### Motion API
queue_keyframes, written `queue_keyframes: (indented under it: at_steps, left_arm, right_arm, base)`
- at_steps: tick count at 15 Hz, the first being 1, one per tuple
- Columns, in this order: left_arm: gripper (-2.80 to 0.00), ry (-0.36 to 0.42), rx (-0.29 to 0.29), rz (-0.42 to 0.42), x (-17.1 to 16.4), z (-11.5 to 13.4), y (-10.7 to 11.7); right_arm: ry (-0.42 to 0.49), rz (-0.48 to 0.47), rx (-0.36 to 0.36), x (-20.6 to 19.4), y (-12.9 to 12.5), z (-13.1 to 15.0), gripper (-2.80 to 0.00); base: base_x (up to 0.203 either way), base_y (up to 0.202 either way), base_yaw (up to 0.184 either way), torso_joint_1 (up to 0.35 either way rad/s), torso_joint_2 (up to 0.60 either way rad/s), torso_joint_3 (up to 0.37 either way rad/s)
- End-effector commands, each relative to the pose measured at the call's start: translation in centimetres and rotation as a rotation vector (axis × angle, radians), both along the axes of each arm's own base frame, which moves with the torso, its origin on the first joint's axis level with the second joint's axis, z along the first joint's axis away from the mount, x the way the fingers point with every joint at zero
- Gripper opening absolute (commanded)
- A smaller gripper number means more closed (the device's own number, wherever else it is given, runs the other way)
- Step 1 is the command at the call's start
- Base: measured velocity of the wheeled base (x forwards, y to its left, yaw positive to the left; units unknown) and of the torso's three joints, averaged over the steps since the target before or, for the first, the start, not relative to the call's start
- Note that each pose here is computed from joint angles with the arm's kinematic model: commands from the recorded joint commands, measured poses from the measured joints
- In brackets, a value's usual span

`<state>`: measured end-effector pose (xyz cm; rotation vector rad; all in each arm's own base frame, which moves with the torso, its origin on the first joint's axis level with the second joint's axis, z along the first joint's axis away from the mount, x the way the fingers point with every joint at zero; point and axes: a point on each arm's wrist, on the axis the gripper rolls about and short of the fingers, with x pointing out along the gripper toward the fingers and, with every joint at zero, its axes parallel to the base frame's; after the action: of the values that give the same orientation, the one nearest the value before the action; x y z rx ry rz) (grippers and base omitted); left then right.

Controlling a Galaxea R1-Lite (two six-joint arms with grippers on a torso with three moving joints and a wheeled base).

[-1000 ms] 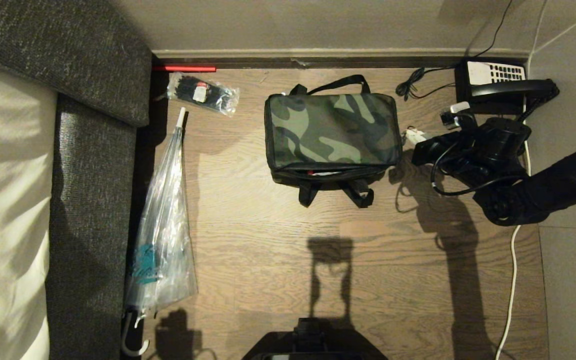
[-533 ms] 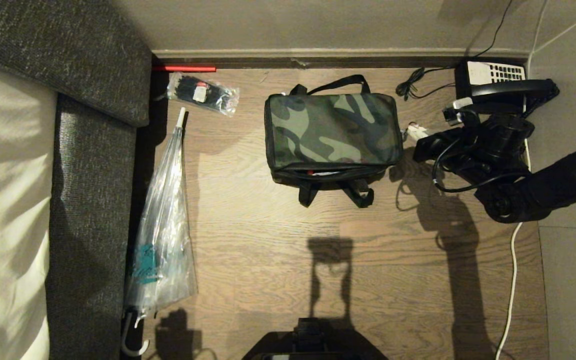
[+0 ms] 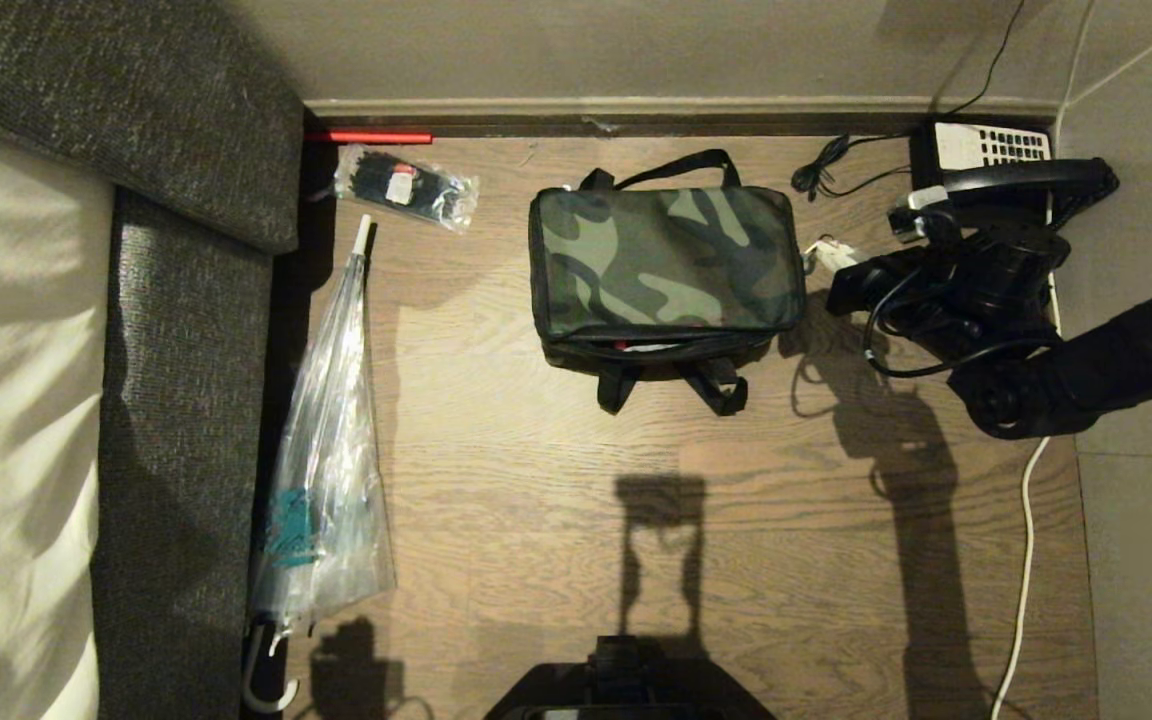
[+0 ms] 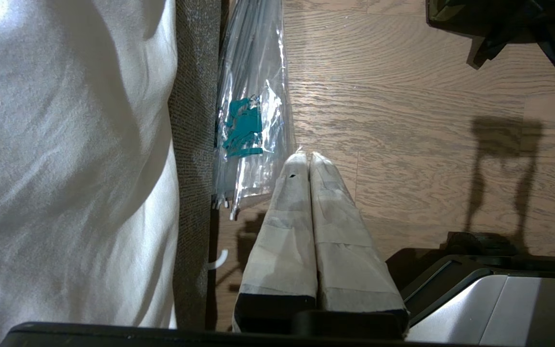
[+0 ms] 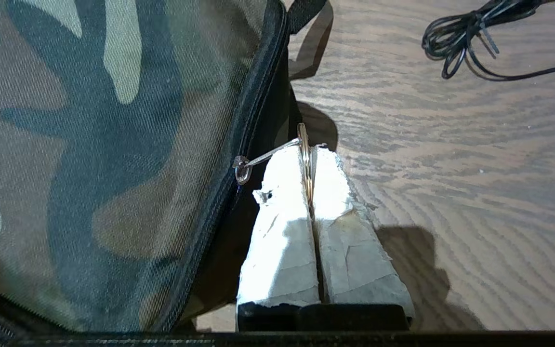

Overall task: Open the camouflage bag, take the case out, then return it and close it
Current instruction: Open the top of the storage box

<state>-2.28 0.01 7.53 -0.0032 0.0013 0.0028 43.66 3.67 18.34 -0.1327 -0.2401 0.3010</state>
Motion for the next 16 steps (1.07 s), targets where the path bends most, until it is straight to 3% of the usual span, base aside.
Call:
queue_keyframes:
  at_steps: [1, 16]
  left_arm:
    - [-2.80, 0.000, 0.000, 0.000, 0.00, 0.00, 0.00]
    - [-2.80, 0.002, 0.000, 0.000, 0.01, -0.05, 0.00]
  right_arm:
    - [-0.013, 0.002, -0.001, 0.16, 0.04, 0.17, -2.80]
    - [-0.049, 0.002, 0.003, 1.12, 0.11, 0.69, -2.80]
  base:
    - [0.000, 0.000, 0.000, 0.000, 0.00, 0.000]
    - [0.000, 0.000, 0.000, 0.000, 0.00, 0.000]
